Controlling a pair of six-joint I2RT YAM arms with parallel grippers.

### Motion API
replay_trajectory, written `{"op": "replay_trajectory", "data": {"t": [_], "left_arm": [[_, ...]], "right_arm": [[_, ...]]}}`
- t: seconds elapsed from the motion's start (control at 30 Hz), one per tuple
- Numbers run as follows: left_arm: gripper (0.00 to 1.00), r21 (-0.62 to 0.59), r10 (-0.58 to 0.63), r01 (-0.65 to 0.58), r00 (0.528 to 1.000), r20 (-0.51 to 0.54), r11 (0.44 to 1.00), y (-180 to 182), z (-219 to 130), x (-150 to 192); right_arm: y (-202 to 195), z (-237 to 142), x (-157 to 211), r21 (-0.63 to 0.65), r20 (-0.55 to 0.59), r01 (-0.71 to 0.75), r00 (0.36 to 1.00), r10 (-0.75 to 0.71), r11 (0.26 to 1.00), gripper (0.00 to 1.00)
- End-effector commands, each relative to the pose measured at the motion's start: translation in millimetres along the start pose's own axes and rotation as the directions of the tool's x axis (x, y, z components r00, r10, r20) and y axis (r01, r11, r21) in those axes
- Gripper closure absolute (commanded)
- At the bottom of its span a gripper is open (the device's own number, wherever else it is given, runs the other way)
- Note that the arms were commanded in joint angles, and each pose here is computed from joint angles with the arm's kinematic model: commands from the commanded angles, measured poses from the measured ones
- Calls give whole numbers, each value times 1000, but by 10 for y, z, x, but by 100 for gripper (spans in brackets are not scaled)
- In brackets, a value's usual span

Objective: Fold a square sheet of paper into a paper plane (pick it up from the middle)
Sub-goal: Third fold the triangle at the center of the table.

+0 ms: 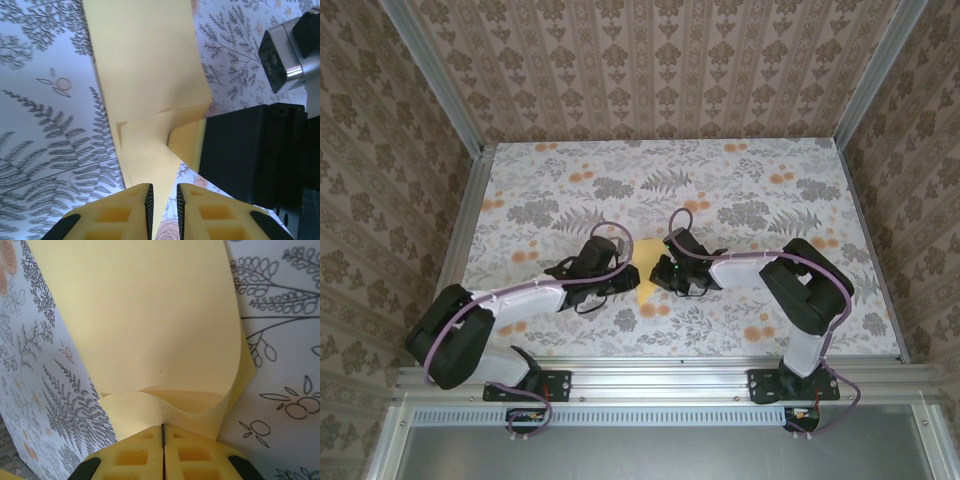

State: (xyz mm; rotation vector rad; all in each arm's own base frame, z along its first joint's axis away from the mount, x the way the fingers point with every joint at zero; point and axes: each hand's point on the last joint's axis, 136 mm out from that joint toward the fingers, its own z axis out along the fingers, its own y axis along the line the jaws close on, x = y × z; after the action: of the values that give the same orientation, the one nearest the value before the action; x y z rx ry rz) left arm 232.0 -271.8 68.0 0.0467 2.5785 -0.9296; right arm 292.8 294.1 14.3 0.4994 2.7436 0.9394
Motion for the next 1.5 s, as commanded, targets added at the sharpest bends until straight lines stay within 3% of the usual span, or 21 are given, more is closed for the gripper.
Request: {"op": "replay_trajectory", "data": {"t": [0.0, 0.33, 0.7, 0.9, 1.07, 1.33, 1.47], "left_arm": [[81, 55, -23, 23, 1000, 10, 998, -129, 95, -27], [98, -29, -65, 64, 998, -12, 998, 21, 396, -33], [100, -218, -120, 90, 984, -131, 972, 488, 433, 352], [100, -313, -115, 42, 969, -221, 949, 679, 385, 532], [100, -365, -98, -10, 956, -275, 931, 772, 301, 610], [100, -425, -89, -59, 943, -322, 903, 887, 240, 662], [100, -440, -85, -70, 942, -324, 895, 890, 230, 634]], "right_arm": [[-340, 16, 65, 115, 14, -72, 997, 71, 991, 93], [-370, 57, 112, 85, 4, -96, 995, 96, 992, 98], [38, -32, -36, -119, -16, 12, 1000, -14, 993, 98], [-245, 32, -131, -21, -18, 79, 997, -79, 997, 98], [-485, 75, -329, -28, -22, 19, 1000, -19, 999, 98], [-462, -97, -758, 26, 50, 62, 997, -63, 998, 97], [-219, -265, -892, 0, 75, 139, 988, -138, 990, 97]]}}
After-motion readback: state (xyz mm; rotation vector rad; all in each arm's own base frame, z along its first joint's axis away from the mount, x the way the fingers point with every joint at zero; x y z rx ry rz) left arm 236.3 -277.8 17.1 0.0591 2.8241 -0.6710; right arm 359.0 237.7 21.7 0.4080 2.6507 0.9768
